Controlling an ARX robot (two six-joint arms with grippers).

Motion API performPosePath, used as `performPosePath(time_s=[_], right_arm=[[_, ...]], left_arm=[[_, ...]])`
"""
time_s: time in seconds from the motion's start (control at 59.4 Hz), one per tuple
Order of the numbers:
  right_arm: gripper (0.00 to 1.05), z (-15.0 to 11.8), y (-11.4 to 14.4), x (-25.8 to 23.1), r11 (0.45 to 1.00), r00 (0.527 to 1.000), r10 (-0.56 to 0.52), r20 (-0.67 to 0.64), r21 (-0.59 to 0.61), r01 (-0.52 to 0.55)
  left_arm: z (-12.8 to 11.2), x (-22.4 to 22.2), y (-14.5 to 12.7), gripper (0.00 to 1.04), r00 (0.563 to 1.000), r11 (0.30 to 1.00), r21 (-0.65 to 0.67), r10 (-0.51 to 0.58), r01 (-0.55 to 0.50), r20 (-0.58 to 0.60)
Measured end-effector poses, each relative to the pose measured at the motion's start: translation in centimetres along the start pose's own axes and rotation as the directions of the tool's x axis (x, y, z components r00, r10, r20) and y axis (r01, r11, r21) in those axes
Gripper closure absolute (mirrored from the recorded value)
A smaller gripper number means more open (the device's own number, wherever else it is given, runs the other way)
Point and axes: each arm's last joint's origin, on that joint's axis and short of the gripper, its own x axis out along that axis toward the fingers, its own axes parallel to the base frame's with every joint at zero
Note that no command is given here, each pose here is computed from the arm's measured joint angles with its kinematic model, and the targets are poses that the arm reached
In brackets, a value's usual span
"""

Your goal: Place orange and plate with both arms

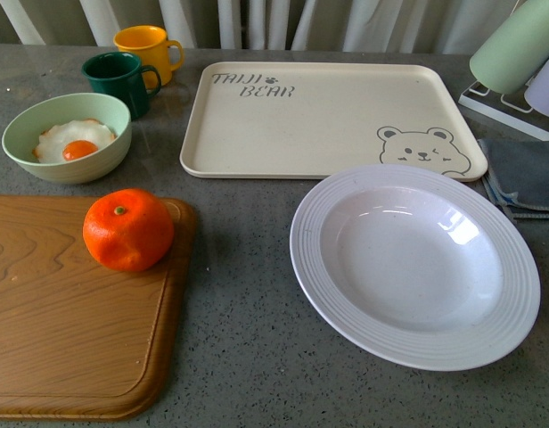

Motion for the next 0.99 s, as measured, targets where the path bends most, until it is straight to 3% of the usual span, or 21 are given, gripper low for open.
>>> performPosePath(time_s=[0.994], right_arm=[[0.09, 0.01, 0.00, 0.00, 1.000, 1.000, 0.000, 0.000, 0.000, 0.000]], left_arm=[[-0.02, 0.02, 0.01, 0.09, 1.000, 1.000, -0.003, -0.002, 0.002, -0.010]])
